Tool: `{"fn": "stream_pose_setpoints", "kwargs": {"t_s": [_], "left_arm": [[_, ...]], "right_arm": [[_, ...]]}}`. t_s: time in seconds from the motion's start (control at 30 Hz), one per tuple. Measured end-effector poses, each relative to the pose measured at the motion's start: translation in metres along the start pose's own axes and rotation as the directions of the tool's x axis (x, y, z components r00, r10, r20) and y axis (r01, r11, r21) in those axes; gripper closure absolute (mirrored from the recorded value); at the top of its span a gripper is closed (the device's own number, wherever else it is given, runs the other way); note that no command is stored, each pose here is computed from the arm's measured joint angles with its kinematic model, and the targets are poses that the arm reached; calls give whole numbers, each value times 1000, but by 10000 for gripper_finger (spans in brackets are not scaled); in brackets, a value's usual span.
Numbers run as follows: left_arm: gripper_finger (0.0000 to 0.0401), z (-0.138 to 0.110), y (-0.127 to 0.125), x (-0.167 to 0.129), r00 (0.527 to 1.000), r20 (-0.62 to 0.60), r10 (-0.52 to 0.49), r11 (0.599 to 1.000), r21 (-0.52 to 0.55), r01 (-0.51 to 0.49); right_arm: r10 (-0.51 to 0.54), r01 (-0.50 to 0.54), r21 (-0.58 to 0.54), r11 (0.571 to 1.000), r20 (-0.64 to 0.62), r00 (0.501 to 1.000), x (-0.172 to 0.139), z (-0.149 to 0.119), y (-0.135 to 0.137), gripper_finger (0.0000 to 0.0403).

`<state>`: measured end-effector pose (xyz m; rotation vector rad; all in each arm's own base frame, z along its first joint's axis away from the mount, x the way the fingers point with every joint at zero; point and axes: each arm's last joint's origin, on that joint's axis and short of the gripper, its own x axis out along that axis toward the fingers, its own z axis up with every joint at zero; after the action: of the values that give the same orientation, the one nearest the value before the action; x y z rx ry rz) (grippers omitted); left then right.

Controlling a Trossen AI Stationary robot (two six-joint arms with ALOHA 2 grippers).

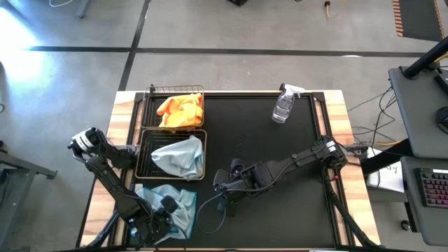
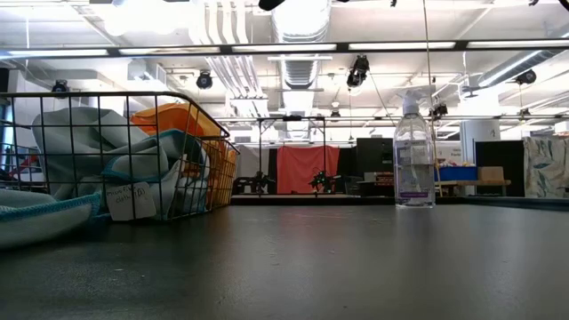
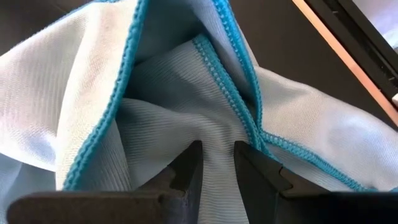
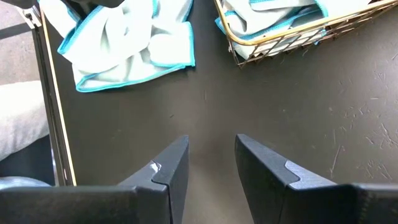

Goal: Sort microfiber towel by color & place in baskets
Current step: Put the blue towel into the bottom wire basket

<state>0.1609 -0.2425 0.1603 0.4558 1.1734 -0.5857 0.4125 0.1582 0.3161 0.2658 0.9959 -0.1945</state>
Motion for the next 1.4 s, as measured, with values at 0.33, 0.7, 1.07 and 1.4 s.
{"fn": "stream_pose_setpoints", "kwargs": {"t_s": [0.33, 0.7, 1.07, 1.4], "left_arm": [[325, -4, 1, 3, 1000, -8, 2, 1000, -22, -2], [325, -17, 3, 14, 1000, 7, -2, 999, -34, 2], [325, -13, 2, 13, 1000, 7, -3, 999, -35, 4], [394, -12, 2, 12, 1000, 6, -11, 999, -39, 11]], "right_arm": [[0, 0, -1, 1000, 0, 1000, 0, 0, 0, 280], [0, 0, 0, 1000, 0, 1000, 0, 0, 0, 280], [0, 0, 0, 1000, 0, 1000, 0, 0, 0, 280], [0, 0, 0, 1000, 0, 1000, 0, 0, 0, 280]]}}
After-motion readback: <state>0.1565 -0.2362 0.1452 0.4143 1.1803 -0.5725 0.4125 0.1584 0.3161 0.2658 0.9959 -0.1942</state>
